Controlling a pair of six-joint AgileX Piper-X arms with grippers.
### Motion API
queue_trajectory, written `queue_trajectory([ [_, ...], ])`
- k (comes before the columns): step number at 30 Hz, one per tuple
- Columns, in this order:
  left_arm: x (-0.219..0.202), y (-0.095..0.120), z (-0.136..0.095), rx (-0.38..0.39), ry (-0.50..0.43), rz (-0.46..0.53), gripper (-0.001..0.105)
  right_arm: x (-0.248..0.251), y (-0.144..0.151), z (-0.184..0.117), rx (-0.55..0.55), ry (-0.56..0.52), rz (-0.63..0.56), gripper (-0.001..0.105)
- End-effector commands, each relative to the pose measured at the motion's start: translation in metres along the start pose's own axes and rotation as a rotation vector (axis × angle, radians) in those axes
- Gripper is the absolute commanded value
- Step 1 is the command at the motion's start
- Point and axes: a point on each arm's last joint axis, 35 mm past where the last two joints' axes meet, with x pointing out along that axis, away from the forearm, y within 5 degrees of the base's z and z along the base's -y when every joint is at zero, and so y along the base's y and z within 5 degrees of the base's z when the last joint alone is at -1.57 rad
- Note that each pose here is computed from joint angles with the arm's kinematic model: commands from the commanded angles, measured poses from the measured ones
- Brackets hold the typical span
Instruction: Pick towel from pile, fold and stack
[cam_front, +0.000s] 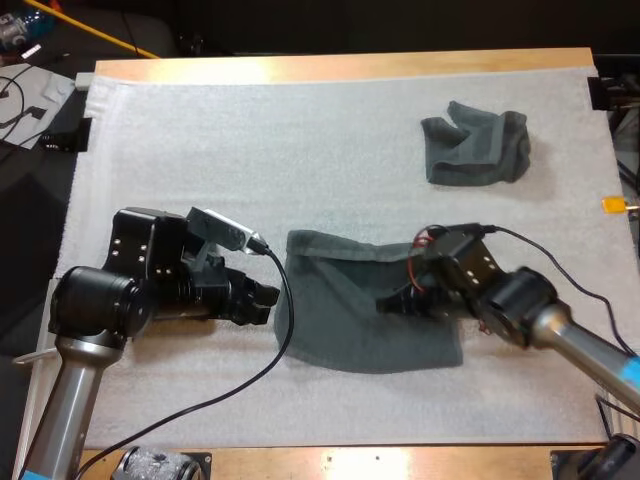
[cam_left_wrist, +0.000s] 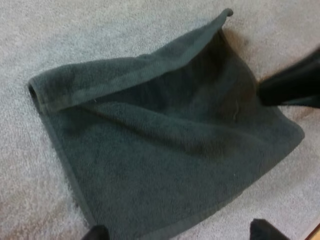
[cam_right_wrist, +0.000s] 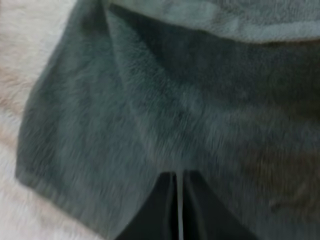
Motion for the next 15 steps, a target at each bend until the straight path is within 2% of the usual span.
queue_trajectory([
  [1,0.002,0.001,-0.002,-0.006,0.014,0.0,0.056,0.016,-0.003,0.015,0.011,0.028,0.006,0.0],
  [10,0.002,0.0,-0.003,-0.009,0.024,-0.002,0.056,0.058,-0.014,0.039,0.051,0.129,-0.002,0.0],
  [12,0.001,0.001,-0.003,-0.008,0.021,0.0,0.056,0.057,-0.012,0.042,0.045,0.098,-0.003,0.0],
  [15,0.002,0.001,-0.003,-0.012,0.027,-0.001,0.056,0.076,-0.013,0.048,0.047,0.122,-0.008,0.0],
])
